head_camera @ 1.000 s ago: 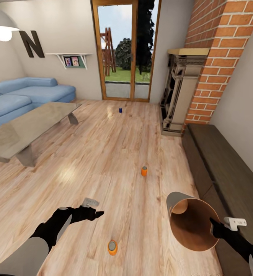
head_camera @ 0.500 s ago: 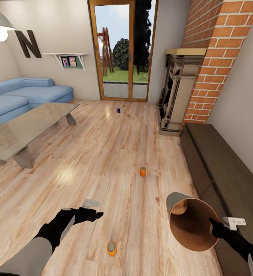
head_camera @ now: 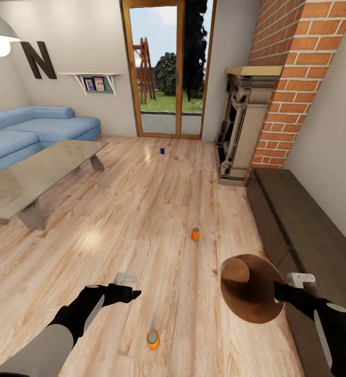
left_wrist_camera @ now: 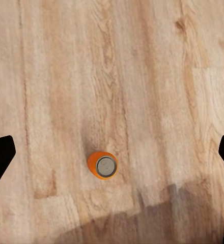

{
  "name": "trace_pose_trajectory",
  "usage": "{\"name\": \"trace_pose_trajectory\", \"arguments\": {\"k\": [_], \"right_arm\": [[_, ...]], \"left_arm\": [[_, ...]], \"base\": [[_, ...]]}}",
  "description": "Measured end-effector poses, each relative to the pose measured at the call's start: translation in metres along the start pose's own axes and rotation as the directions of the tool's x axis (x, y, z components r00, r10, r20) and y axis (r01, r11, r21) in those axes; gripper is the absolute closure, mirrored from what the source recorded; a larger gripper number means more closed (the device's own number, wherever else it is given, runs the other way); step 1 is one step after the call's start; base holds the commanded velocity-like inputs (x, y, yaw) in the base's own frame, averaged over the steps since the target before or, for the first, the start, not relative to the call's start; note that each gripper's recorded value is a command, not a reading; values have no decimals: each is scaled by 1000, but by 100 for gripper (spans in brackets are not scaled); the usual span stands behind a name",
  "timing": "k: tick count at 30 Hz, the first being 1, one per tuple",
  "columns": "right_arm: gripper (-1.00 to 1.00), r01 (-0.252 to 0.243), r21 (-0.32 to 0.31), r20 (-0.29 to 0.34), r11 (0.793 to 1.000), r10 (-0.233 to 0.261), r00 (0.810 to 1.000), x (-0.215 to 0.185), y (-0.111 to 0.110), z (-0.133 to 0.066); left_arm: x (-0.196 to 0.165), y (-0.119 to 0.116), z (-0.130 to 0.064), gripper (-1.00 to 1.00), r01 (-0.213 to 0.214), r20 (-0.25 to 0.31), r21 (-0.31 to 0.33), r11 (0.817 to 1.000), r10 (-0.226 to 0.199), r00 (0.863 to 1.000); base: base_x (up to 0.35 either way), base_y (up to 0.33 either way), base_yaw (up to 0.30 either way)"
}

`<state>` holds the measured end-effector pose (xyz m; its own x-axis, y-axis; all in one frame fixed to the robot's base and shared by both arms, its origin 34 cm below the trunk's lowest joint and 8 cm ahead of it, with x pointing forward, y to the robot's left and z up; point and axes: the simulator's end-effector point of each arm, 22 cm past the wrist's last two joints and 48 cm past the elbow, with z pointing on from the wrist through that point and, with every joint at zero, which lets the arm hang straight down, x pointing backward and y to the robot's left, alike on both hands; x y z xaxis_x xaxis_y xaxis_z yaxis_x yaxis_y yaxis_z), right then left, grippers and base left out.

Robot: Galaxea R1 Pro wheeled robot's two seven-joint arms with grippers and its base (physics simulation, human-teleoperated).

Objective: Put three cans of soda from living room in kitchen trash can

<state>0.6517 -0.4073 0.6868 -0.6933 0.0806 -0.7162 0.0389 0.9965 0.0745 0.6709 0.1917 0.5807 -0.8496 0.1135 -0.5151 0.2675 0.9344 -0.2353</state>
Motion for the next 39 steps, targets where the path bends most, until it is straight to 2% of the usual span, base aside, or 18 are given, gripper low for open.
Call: {"name": "trace_pose_trajectory", "arguments": {"k": [2, 4, 6, 7, 9, 14, 21, 39], "right_arm": [[100, -6, -2, 11, 1000, 6, 1000, -14, 3, -1], [100, 14, 2, 17, 1000, -14, 1000, -28, 7, 0], [100, 3, -22, 13, 1000, -2, 1000, -30, 16, 2], [100, 30, -21, 3, 999, -30, 1000, -30, 22, 5], [100, 36, -34, -1, 999, -36, 999, -29, 29, 7], [100, 71, -75, -10, 995, -72, 997, -27, 53, 13], [100, 86, -90, -4, 992, -86, 996, -29, 63, 14], [100, 79, -97, 1, 992, -79, 997, -29, 68, 14]], "left_arm": [[0, 0, 0, -100, 1, -1, 0, 1000, -1, 1000], [1, 0, 0, -100, 1, -3, -1, 1000, -1, 1000], [1, 0, 0, -100, 1, -2, -1, 1000, -1, 1000], [1, 1, 0, -100, 0, -1, -4, 1000, 0, 1000], [1, 2, 0, -100, -2, 0, -12, 1000, 2, 1000], [-5, 8, 1, -100, -23, 52, -36, 999, 24, 998], [23, 11, 7, -100, -12, 31, -42, 999, 14, 999], [26, 8, 10, -100, -20, 49, -38, 999, 21, 999]], "base": [[0, 0, 0], [0, 0, 0], [0, 0, 0], [0, 0, 0], [0, 0, 0], [0, 0, 0], [0, 0, 0], [0, 0, 0]]}}
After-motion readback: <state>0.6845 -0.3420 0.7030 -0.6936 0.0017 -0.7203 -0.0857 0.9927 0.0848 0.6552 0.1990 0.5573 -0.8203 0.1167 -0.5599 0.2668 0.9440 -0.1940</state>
